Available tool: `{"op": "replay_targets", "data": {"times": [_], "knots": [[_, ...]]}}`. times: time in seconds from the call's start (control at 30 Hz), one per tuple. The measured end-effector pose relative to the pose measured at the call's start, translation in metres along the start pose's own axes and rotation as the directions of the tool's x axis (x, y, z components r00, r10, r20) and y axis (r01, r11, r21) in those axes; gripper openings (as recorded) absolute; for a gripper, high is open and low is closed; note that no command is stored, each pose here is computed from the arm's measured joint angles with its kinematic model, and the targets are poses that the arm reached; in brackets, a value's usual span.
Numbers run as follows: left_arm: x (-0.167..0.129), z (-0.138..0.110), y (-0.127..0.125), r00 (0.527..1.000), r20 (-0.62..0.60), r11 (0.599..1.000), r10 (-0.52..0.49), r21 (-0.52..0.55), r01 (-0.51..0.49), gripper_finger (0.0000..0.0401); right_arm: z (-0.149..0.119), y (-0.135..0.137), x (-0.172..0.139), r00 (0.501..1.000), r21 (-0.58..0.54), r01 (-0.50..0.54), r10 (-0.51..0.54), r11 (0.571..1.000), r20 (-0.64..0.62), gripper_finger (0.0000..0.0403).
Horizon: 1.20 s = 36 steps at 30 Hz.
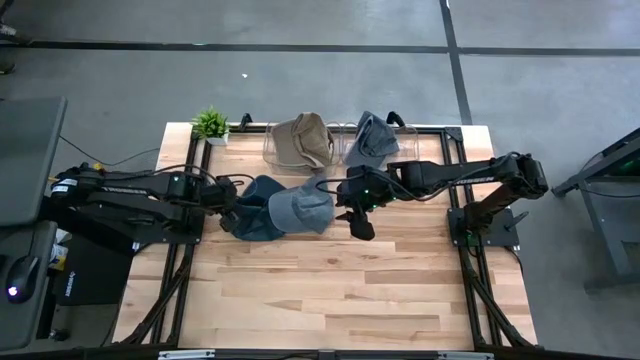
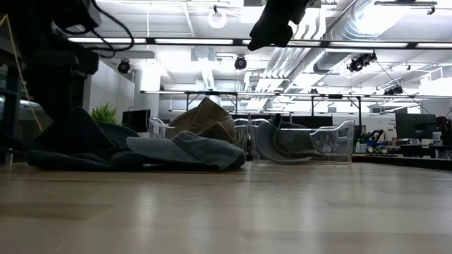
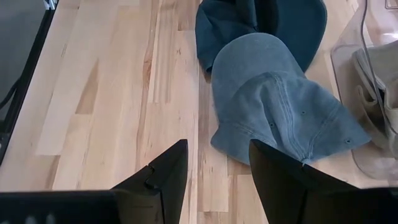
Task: Pick & Place hat
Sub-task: Put the black cap into the right transparent bin
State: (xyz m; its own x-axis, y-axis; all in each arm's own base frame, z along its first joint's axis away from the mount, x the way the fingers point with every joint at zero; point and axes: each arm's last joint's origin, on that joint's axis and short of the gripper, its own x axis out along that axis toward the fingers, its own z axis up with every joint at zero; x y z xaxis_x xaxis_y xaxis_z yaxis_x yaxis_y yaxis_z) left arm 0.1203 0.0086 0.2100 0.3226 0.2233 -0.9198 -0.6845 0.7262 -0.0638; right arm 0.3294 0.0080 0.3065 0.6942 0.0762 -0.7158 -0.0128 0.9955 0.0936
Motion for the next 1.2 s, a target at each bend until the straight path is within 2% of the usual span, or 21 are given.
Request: {"op": "replay_targets", "data": {"times": [0.17, 0.47, 0.67, 0.9, 1.2], "knots": [[0.02, -0.005, 0.001, 0.997, 0.07, 0.999, 0.029, -0.043, -0.026, 0.0289, 0.0, 0.001, 0.0, 1.0, -0.003, -0.022, 0.022, 1.0, -0.002, 0.0165], [0.043, -0.01, -0.003, 0.989, 0.13, 0.995, -0.067, -0.067, 0.076, 0.0289, -0.001, 0.001, 0.0, 0.999, -0.021, -0.034, 0.033, 0.999, -0.01, 0.0165], [0.047, -0.007, -0.006, 0.975, 0.195, 0.99, -0.105, -0.071, 0.121, 0.0278, -0.001, 0.001, 0.0, 0.999, -0.025, -0.034, 0.033, 0.999, -0.01, 0.0165], [0.047, -0.007, -0.005, 0.974, 0.209, 0.992, -0.084, -0.072, 0.101, 0.0207, -0.001, 0.001, 0.0, 1.0, -0.017, -0.027, 0.026, 1.0, -0.01, 0.0165], [0.047, -0.006, -0.005, 0.971, 0.227, 0.992, -0.072, -0.087, 0.094, 0.0068, -0.001, 0.0, 0.0, 1.0, 0.016, -0.015, 0.015, 1.0, -0.009, 0.0165]]}}
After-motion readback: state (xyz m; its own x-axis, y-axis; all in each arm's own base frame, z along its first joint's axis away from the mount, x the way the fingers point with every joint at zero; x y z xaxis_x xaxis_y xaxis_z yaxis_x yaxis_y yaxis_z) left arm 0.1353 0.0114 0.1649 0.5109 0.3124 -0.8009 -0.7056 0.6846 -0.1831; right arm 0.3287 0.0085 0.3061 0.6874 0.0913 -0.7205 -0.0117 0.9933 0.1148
